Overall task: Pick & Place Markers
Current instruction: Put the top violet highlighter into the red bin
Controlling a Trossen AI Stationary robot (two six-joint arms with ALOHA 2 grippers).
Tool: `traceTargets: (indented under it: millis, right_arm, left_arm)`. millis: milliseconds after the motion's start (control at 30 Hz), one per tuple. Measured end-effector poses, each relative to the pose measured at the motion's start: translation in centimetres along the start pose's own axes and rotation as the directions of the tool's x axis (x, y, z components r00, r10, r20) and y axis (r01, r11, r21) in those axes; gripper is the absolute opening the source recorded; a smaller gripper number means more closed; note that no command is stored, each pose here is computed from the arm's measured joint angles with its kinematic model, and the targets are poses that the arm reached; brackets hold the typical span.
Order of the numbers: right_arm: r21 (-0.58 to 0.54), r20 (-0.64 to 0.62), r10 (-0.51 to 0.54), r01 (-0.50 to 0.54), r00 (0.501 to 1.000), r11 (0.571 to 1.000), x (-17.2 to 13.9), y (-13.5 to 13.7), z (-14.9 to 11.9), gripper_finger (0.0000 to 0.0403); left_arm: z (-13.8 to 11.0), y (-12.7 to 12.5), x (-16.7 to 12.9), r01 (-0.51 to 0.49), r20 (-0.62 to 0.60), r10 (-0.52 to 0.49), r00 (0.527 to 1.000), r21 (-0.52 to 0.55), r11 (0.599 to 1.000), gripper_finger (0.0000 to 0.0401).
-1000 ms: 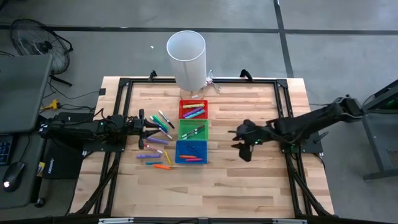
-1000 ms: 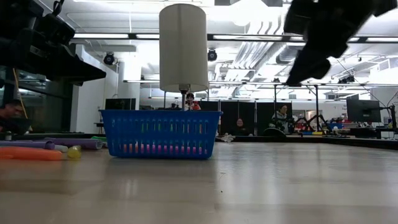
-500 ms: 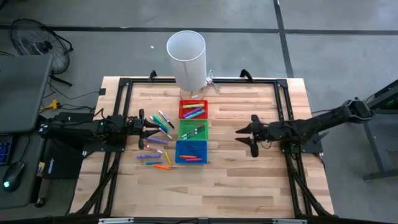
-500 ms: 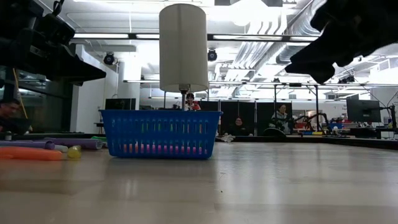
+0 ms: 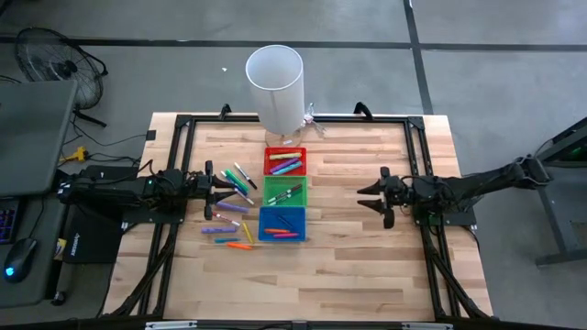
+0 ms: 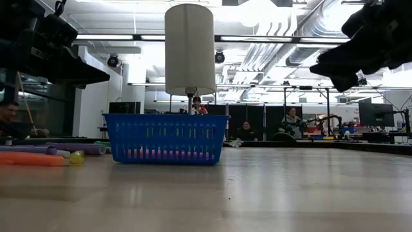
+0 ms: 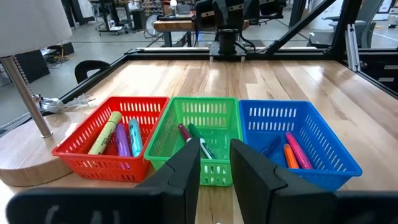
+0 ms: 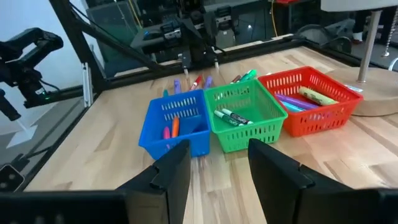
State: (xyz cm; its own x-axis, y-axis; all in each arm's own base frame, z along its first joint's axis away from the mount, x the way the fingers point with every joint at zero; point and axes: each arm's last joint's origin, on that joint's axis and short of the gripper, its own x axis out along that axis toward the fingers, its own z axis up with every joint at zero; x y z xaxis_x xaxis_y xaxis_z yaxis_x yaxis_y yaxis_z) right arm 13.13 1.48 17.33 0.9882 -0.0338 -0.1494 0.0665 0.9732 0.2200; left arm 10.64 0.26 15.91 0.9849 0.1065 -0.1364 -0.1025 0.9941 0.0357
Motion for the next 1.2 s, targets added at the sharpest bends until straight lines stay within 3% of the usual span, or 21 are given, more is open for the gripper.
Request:
traceTargets:
  millis: [367,567,767,1200]
  right_arm:
    - [-0.04,0.084,0.022,-0.019,0.996,0.999,-1.4,-0.5,-0.7,0.0149]
    - [-0.07,0.08,0.129,-0.123,0.988,0.99,-2.0,-0.5,-1.1,0.0149]
    - [-0.088,0.084,0.087,-0.08,0.993,0.993,-2.7,-1.3,-1.2,0.0149]
    - [-0.109,0.108,0.119,-0.107,0.987,0.988,-3.0,-1.5,-1.0,0.0149]
  left_arm:
    - [0.0,0.0,0.0,0.0,0.0,0.0,1.0,0.0,1.0,0.0085]
    - [0.0,0.0,0.0,0.001,0.0,-0.001,1.0,0.0,1.0,0.0085]
    - [0.0,0.0,0.0,0.001,0.0,-0.001,1.0,0.0,1.0,0.0085]
    - [0.0,0.0,0.0,0.0,0.0,0.0,1.0,0.0,1.0,0.0085]
